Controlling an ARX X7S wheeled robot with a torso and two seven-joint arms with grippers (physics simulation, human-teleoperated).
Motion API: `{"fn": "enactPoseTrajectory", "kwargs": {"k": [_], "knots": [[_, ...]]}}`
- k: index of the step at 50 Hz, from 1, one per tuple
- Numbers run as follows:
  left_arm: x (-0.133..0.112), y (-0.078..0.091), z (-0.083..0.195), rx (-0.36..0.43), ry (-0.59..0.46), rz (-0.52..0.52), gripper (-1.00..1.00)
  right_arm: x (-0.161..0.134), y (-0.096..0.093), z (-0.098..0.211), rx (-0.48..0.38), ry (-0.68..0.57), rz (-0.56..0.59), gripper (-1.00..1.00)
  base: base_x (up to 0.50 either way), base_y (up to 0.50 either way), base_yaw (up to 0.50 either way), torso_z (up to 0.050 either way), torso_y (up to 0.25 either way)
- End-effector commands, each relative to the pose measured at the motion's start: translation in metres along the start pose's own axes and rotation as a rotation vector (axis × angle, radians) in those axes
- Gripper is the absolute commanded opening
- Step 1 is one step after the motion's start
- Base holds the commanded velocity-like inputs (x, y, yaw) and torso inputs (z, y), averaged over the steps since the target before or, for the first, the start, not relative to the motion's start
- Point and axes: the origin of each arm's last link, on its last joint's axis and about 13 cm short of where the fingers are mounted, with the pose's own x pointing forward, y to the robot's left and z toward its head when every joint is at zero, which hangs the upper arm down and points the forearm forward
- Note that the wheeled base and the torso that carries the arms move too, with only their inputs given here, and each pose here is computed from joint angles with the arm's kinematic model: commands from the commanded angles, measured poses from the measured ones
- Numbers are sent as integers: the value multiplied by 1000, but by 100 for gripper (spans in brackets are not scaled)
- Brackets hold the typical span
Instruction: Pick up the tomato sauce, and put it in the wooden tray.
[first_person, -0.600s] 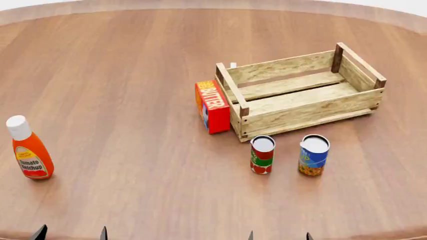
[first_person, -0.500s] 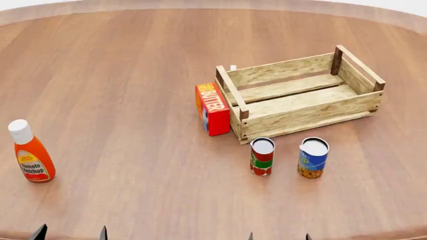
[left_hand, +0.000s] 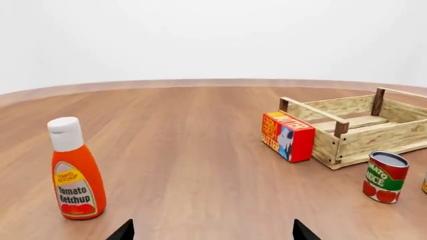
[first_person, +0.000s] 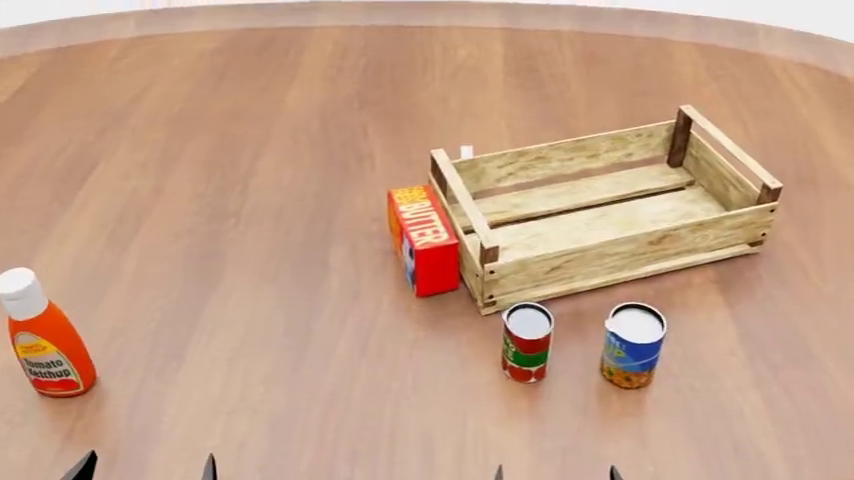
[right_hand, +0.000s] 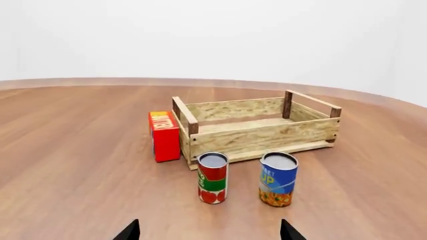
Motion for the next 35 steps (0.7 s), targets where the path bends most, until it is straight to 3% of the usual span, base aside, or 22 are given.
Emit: {"fn": "enactPoseTrajectory", "kwargs": {"k": [1,35], "knots": [[1,0,-1,3,3,1,100,1,1,0,-16,-1,4,100,500,0,0,0,0],[0,0,0,3,4,2,100,0,3,0,-33,-3,8,100,500,0,0,0,0]]}}
